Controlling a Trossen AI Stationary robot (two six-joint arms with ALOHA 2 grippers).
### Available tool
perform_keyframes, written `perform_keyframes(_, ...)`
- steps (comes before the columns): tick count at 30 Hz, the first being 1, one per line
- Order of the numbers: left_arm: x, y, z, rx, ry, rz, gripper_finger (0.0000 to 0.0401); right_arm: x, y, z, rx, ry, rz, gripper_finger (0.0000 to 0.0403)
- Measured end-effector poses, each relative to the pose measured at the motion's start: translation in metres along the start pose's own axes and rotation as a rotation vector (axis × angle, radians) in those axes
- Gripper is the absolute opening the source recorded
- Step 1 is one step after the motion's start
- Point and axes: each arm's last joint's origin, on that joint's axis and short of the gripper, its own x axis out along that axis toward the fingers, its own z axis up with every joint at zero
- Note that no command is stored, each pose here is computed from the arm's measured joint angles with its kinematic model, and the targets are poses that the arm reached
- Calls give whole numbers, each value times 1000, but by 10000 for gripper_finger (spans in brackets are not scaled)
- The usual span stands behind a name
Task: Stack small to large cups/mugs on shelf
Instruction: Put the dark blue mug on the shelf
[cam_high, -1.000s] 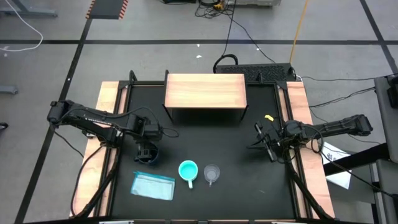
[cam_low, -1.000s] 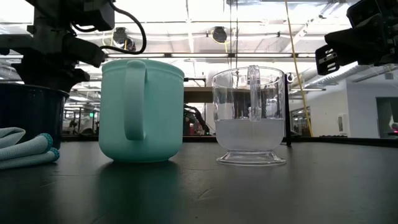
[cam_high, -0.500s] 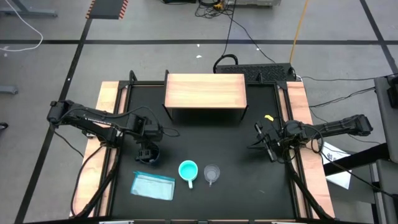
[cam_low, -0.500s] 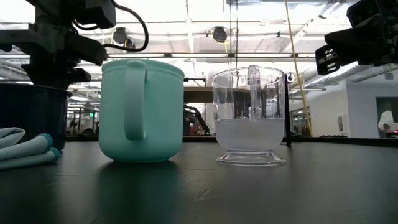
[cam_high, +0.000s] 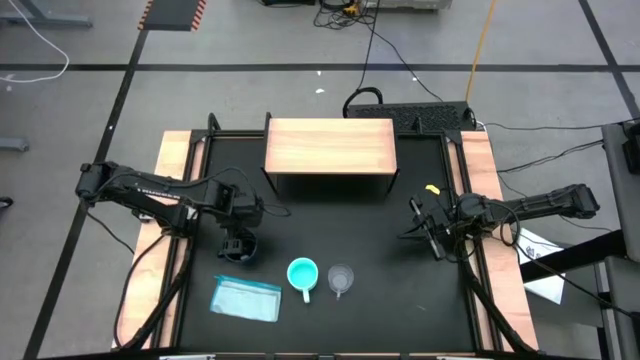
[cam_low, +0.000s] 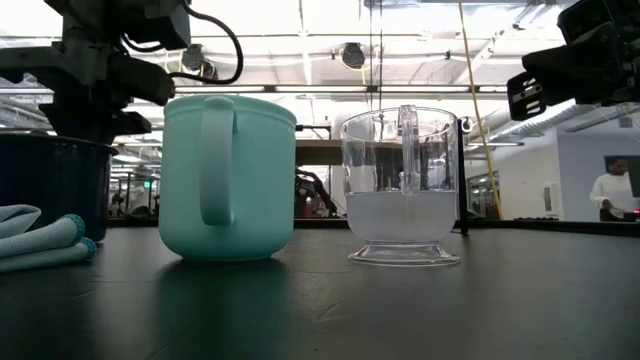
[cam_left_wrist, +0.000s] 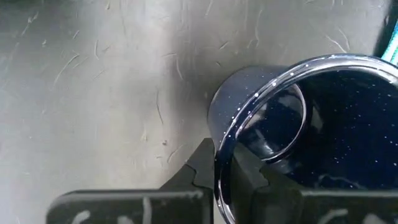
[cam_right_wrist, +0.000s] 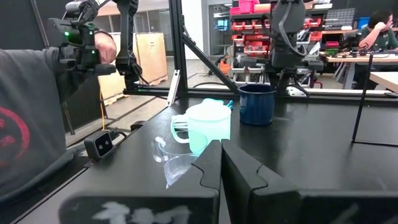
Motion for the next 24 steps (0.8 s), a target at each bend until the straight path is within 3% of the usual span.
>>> perform_keyframes(13,-45,-1,15,49,-79,18,16,0,0,0,-16,0,0,0)
perform_keyframes(24,-62,9,21,56,-119,35,16,0,0,0,-15,0,0,0)
